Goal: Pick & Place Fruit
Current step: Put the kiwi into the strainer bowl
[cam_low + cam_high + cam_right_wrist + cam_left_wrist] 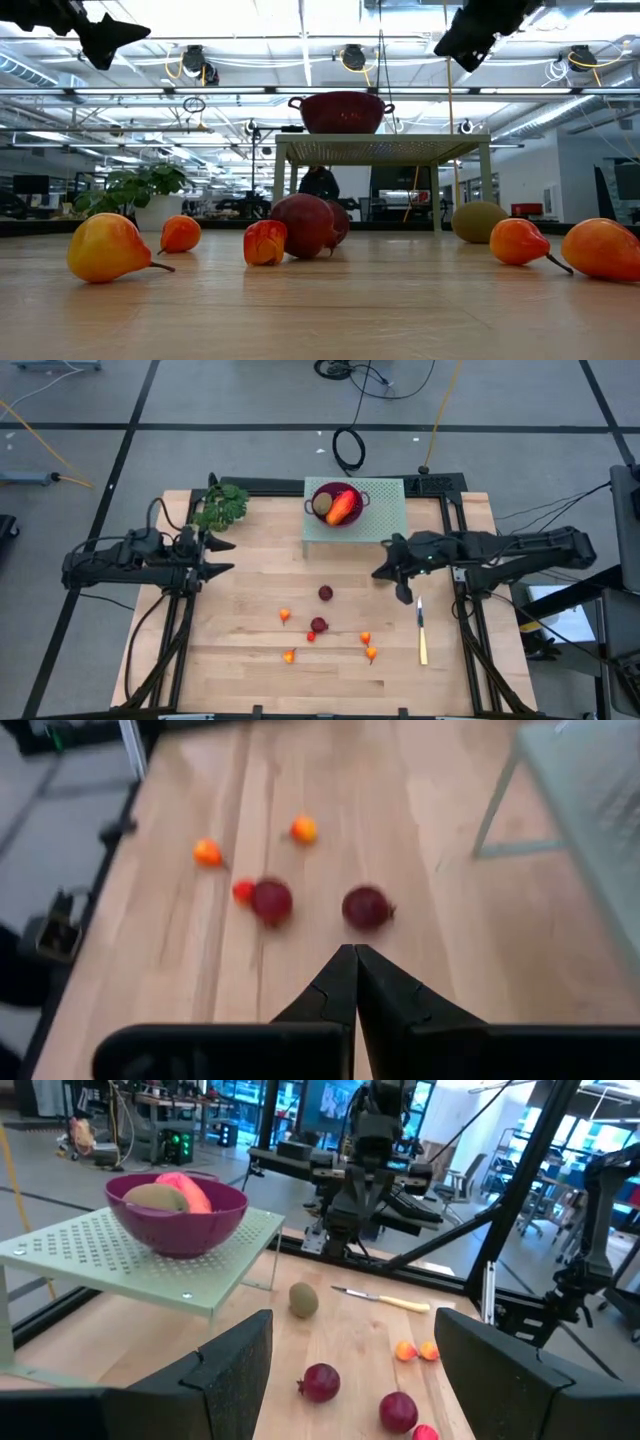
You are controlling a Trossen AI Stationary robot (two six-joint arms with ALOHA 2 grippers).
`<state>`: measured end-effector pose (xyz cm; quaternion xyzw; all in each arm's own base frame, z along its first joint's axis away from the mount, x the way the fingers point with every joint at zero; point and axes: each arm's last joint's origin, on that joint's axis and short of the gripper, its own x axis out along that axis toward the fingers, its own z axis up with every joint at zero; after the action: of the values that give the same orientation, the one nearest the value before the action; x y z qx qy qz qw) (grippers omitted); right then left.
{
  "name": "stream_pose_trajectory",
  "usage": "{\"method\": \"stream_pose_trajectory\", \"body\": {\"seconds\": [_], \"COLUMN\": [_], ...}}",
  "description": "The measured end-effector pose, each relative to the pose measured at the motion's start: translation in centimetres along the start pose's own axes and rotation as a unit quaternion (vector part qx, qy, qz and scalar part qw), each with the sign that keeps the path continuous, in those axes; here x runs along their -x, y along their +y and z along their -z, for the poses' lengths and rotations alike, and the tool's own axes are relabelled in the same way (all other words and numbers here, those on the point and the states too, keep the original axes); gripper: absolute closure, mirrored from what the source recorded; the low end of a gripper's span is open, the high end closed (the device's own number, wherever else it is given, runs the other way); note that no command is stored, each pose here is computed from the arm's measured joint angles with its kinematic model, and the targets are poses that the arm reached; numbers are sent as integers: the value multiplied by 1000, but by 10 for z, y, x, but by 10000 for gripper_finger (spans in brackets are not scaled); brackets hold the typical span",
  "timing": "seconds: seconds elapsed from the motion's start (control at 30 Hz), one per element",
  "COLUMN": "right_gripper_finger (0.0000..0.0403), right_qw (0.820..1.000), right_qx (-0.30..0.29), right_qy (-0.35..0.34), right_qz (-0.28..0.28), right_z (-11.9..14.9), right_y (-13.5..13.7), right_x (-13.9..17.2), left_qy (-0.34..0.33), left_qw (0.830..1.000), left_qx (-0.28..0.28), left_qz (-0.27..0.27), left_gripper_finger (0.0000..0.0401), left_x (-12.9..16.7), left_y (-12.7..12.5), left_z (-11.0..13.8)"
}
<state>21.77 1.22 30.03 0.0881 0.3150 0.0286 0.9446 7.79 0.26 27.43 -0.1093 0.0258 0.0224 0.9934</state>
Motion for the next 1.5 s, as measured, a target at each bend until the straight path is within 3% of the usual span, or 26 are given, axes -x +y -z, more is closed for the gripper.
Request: {"method": "stream_pose_trajectory", "body": {"seconds": [0.27,0.43,0.67,1.03,1.2,1.5], "right_gripper_finger": [403,403,403,403,401,357], "right_qw": [990,972,946,942,937,929], "right_qx": [46,88,98,104,114,100], "right_qy": [132,217,307,316,317,342], "right_qz": [12,20,28,47,91,103], "right_z": [-11,-7,9,11,11,16], "right_y": [15,19,16,14,9,-3], "right_x": [-24,-38,-55,-60,-59,-57], "left_qy": [10,13,13,12,12,9], "left_qw": [1000,1000,1000,1000,1000,1000], "left_qx": [-1,-1,-1,0,1,12], "left_qz": [-2,0,1,2,2,3], "left_gripper_finger": [128,128,128,128,128,128], "left_x": [2,2,2,2,2,2], "left_y": [1,1,0,0,0,0], "left_z": [3,3,3,3,3,2]}}
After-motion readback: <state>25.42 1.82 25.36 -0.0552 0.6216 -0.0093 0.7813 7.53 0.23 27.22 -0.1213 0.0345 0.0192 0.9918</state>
